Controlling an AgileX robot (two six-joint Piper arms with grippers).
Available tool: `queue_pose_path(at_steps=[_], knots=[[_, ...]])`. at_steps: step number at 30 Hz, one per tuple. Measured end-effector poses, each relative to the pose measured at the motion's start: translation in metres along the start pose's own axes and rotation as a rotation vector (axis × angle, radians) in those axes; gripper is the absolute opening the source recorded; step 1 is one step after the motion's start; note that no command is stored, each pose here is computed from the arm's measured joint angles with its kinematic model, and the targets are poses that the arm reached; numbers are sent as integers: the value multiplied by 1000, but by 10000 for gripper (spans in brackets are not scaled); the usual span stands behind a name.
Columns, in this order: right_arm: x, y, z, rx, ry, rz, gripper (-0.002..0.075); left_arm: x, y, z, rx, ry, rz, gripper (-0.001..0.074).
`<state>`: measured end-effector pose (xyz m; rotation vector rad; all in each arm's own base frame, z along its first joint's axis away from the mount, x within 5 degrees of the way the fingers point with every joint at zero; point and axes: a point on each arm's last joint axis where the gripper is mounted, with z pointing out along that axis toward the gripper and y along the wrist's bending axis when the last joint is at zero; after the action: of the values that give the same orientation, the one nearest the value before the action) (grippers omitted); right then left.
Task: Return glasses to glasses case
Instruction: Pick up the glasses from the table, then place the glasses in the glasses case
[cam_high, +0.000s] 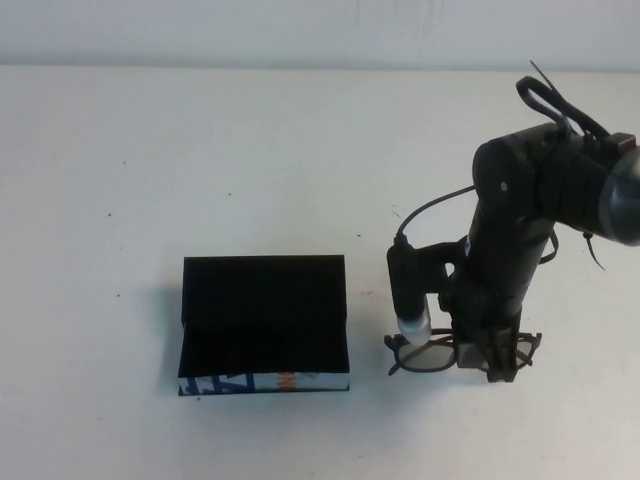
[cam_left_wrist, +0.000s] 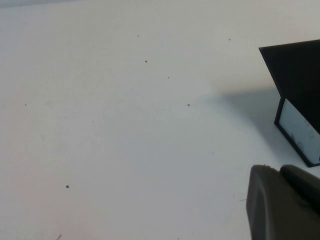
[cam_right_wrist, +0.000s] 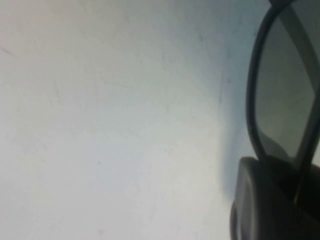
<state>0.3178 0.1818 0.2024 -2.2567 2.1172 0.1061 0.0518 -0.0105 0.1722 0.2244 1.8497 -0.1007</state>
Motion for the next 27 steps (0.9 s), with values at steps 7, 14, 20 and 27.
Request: queue_pose_path(at_steps=[7, 14, 20, 27], knots=[[-40, 30, -45, 42, -36, 44, 62, 0, 0, 0, 0, 0, 0, 0], [-104, 44, -72, 123, -119, -73, 62, 0, 0, 0, 0, 0, 0, 0], [-149, 34, -55, 130, -138, -138, 62, 0, 0, 0, 0, 0, 0, 0], [-174, 20, -28, 116, -132, -159, 62, 0, 0, 0, 0, 0, 0, 0]])
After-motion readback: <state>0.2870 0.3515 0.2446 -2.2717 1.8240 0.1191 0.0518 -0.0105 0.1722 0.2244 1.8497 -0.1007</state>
